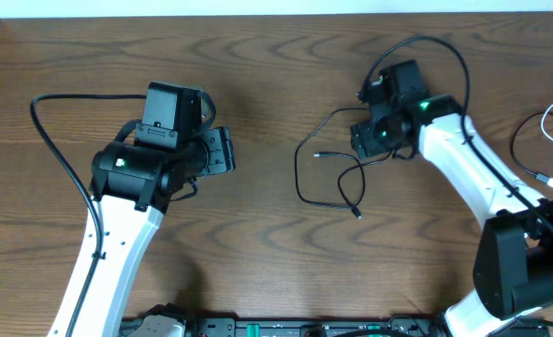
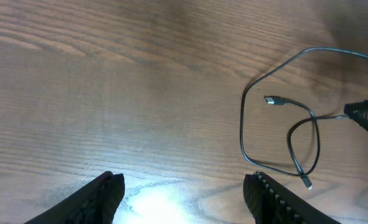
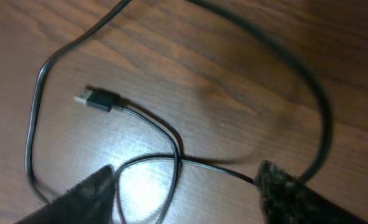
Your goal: Untangle cables
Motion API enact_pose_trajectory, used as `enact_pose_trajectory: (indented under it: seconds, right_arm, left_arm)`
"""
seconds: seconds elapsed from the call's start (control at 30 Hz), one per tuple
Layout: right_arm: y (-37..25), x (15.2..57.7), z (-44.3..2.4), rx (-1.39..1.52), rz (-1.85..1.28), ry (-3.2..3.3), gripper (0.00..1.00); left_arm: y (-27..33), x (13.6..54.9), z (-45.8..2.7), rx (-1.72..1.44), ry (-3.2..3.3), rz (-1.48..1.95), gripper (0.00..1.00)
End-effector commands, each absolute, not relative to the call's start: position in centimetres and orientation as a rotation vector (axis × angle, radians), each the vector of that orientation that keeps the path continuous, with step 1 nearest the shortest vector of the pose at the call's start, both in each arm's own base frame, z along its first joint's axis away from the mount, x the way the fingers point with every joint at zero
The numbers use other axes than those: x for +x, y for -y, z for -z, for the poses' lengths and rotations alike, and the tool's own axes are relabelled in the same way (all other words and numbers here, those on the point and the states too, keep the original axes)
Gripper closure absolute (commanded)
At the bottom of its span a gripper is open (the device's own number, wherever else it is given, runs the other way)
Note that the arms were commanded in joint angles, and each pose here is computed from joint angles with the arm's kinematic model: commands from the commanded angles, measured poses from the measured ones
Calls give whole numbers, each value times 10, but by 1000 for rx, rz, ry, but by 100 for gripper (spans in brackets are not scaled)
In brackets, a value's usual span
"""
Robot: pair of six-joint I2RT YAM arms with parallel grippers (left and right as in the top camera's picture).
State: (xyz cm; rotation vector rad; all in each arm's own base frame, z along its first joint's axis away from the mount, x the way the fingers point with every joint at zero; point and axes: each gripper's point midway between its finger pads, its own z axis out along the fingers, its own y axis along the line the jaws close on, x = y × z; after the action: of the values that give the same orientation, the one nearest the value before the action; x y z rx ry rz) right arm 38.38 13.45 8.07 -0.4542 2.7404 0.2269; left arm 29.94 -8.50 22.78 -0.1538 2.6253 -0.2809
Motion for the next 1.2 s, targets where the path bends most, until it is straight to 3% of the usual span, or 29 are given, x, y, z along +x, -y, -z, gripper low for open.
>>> enact_pose_trajectory:
  seconds: [0.0, 0.03, 0.1, 0.17, 0.37, 0.47, 0.7, 0.83, 1.17]
  right_arm:
    - [-131, 379, -69, -474, -153, -2744, 52]
    - [-131, 379, -68, -475, -153, -2745, 59]
    - [-130, 380, -68, -473, -147, -2741, 61]
    - [-130, 381, -69, -470, -142, -2738, 51]
    - [-133, 393, -82, -526, -128, -2675, 38]
    - [-141, 406, -113, -611, -139, -2589, 31]
    - [-131, 448, -195, -550, -50, -2401, 26]
    - [-119, 449, -181, -527, -38, -2439, 24]
    - [-107, 438, -84, -525, -133, -2664, 26]
  left_arm:
    - [83, 299, -231, -165, -2620, 280, 33]
    - [83, 299, -231, -165, -2620, 280, 33]
    - [83, 299, -231, -165, -2620, 280, 33]
    - [83, 299, -231, -165, -2620, 280, 33]
    - [83, 299, -231, -165, -2621, 281, 33]
    - [83, 299, -231, -165, -2621, 281, 33]
    - [83, 299, -231, -165, -2621, 280, 33]
    - [83, 298, -231, -165, -2621, 280, 33]
    - [83, 297, -230, -166, -2628, 278, 33]
